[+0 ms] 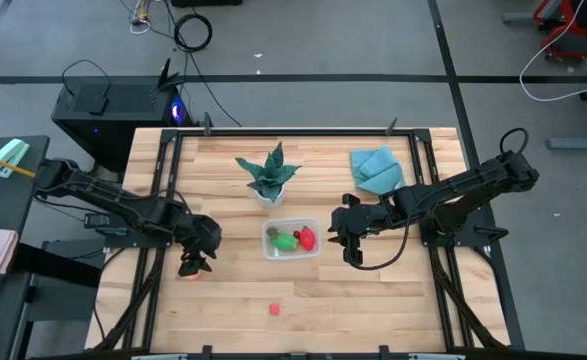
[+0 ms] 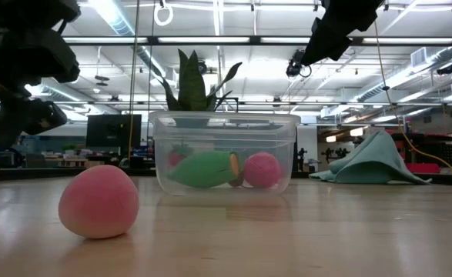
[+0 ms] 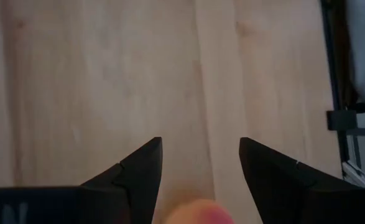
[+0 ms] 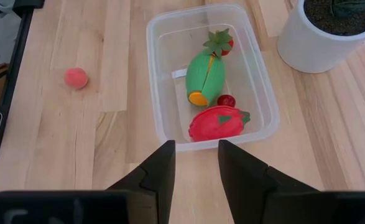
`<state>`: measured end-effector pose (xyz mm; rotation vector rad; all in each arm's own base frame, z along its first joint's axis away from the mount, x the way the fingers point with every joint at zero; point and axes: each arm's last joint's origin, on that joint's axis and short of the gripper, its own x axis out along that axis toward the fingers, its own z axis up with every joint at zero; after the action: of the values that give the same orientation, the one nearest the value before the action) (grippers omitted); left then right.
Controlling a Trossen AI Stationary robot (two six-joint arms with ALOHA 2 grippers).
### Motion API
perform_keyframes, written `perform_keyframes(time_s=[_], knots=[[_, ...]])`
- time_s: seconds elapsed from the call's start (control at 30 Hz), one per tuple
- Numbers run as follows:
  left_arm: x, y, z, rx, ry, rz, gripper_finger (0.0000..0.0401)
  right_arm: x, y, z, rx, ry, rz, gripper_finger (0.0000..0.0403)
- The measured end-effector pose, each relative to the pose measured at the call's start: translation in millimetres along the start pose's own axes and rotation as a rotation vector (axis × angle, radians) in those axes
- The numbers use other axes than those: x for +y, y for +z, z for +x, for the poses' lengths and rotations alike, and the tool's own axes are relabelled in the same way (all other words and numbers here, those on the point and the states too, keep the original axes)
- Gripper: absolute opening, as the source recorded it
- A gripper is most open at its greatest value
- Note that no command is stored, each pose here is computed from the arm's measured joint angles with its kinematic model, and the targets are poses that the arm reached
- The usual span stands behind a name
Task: Pick and placing Produce into tupperware
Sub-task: Put the orange peach into the transparent container
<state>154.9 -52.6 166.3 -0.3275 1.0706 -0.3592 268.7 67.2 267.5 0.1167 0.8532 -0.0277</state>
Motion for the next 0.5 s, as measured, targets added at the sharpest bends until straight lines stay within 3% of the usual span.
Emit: perform_keyframes(time_s=[0.5], knots=[[5.8, 5.8, -1.8, -0.067, 0.059, -0.044, 0.0269, 0.0, 0.0, 0.0, 0.000, 0.000, 0.000, 0.0128]])
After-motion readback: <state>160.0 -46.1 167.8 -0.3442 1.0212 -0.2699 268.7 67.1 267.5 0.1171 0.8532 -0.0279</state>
